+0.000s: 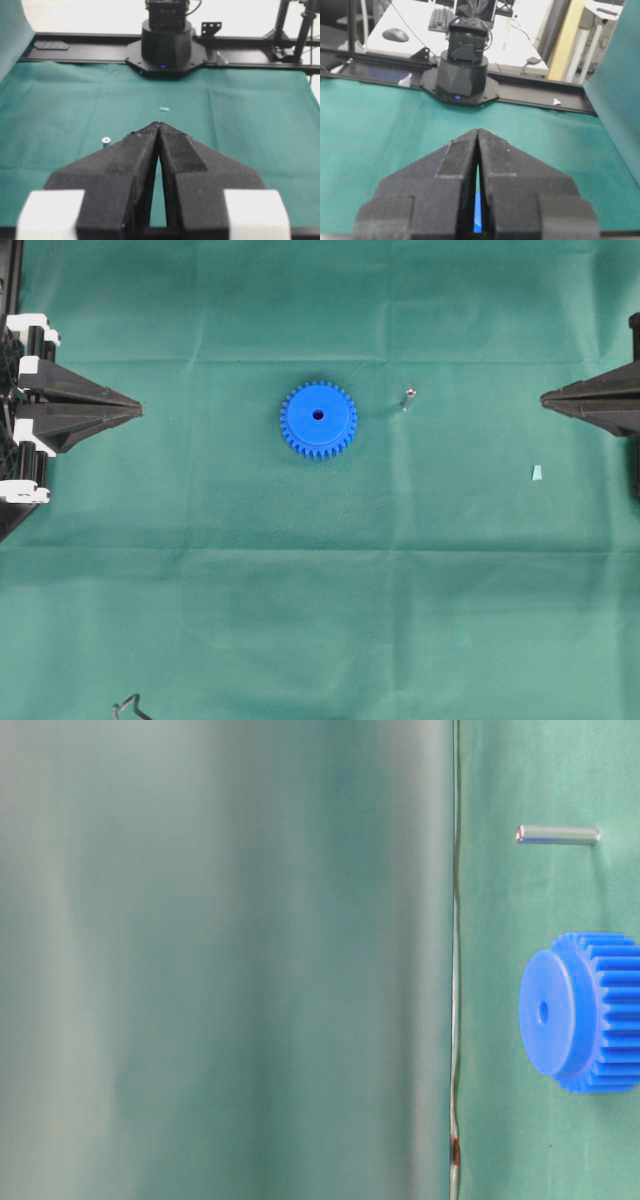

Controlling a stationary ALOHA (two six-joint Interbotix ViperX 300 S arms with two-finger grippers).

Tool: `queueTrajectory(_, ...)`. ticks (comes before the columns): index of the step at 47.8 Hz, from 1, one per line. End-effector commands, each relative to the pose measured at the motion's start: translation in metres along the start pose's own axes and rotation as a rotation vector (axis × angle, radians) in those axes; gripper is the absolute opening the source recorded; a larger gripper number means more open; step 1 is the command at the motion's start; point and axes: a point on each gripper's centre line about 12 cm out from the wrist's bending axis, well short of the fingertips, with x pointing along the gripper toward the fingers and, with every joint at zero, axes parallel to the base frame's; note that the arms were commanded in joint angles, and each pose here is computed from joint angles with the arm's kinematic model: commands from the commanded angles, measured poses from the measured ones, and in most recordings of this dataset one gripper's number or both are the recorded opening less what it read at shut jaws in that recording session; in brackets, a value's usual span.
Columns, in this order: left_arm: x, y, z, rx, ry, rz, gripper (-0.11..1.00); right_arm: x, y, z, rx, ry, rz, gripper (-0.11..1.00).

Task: Insert the shaft into the center hole of the gear.
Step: 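Move the right gripper over the small silver shaft, fingers open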

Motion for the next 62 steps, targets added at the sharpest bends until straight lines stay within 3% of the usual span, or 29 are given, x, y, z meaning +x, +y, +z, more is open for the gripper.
queueTrajectory(1,0.004,-0.002,0.01,0.043,-0.002,-0.014,0.0,0.003,0.0,0.004,0.017,-0.006,-0.002,0.02)
queueTrajectory(5,0.004,-0.002,0.009,0.046,0.02,-0.013,0.0,0.007,-0.001,0.004,0.051,0.046,-0.01,0.02)
queueTrajectory(13,0.003,-0.002,0.01,0.046,0.021,-0.013,0.0,0.018,-0.004,0.005,0.055,0.187,-0.027,0.02)
queueTrajectory(20,0.003,-0.002,0.009,0.046,0.026,-0.013,0.0,0.029,-0.019,-0.008,0.062,0.289,-0.092,0.02)
queueTrajectory(34,0.004,-0.002,0.014,0.046,0.014,-0.013,0.0,0.06,-0.052,-0.061,0.086,0.506,-0.205,0.04)
queueTrajectory(39,0.004,-0.002,0.013,0.045,0.015,-0.012,0.0,0.074,-0.061,-0.08,0.096,0.58,-0.229,0.2)
queueTrajectory(49,0.004,-0.002,0.011,0.047,0.04,-0.013,0.0,0.095,-0.081,-0.116,0.115,0.703,-0.273,0.8)
queueTrajectory(52,0.004,-0.002,0.01,0.045,0.046,-0.013,0.0,0.1,-0.084,-0.126,0.118,0.726,-0.275,0.93)
queueTrajectory(62,0.004,-0.002,0.007,0.045,0.07,-0.012,0.0,0.107,-0.086,-0.15,0.125,0.78,-0.275,0.94)
